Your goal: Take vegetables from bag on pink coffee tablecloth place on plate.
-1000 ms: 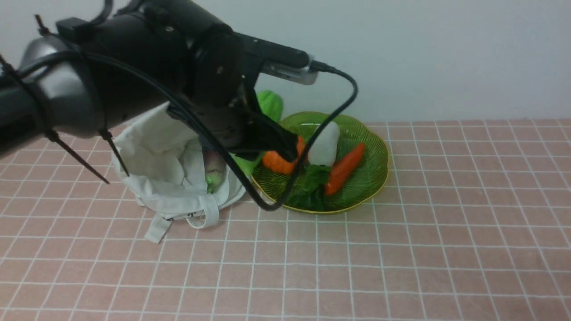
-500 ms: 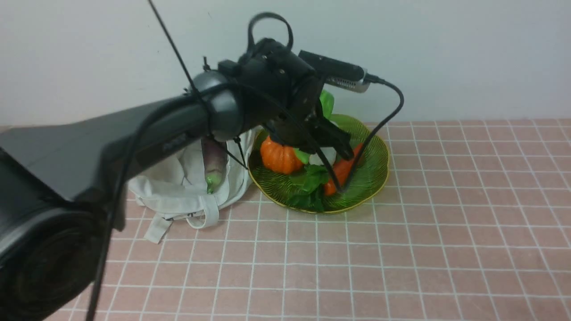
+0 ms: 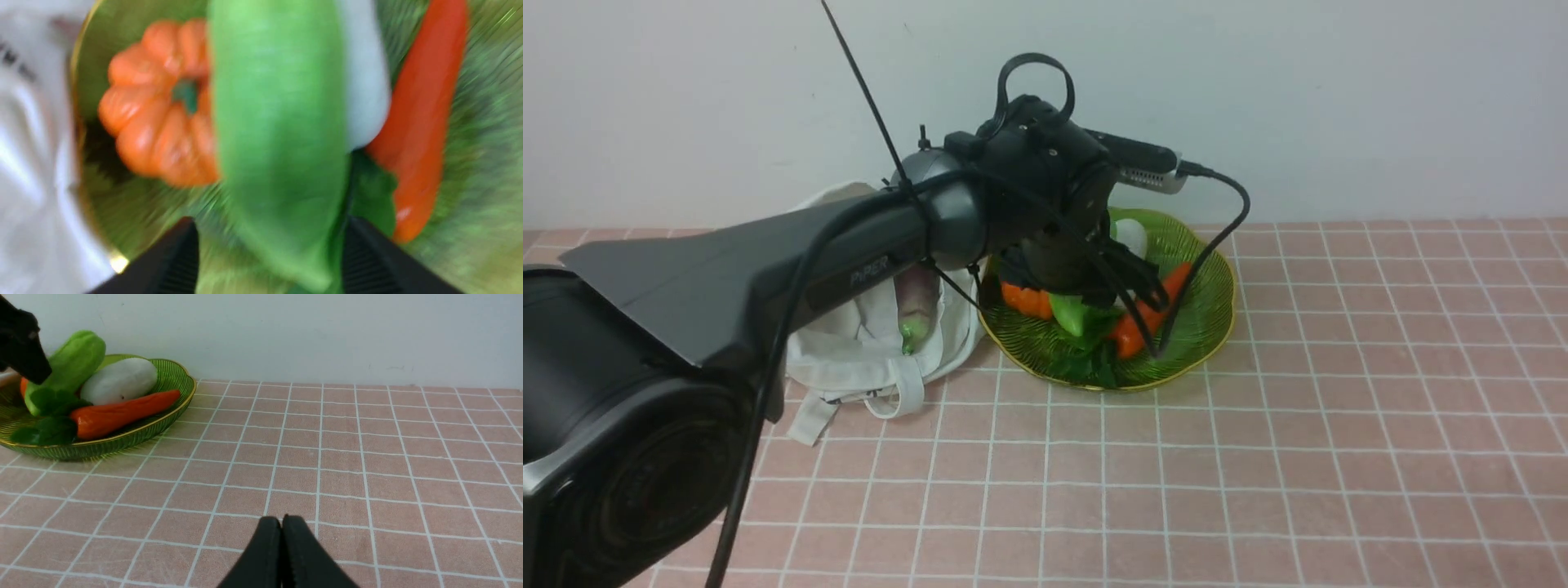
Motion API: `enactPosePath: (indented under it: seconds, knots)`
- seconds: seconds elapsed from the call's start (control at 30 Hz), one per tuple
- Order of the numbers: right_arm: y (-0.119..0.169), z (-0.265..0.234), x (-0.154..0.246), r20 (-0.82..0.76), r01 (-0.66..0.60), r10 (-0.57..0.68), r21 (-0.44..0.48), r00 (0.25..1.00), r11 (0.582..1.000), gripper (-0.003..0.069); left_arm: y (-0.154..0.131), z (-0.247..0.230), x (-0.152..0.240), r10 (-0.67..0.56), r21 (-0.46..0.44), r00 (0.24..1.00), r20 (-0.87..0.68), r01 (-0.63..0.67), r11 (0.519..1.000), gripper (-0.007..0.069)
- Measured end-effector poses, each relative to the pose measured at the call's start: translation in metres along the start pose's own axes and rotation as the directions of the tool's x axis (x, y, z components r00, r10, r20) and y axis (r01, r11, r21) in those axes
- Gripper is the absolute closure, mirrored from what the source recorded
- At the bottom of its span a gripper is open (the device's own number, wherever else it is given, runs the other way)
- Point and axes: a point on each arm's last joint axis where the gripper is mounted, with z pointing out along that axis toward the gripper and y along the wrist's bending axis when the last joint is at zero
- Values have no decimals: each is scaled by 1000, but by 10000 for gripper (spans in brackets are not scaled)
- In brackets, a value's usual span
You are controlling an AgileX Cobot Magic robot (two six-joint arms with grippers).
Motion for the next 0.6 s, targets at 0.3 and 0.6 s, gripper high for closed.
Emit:
enactPosePath:
  seconds: [0.3,0.6]
  knots:
    - [0,0,0,0,0,0,0,1000,1000,675,27,-143,-22,9,-41,997,82,-6,999,229]
    - [0,0,0,0,0,0,0,1000,1000,675,71,-302,16,152,28,945,289,-167,985,617]
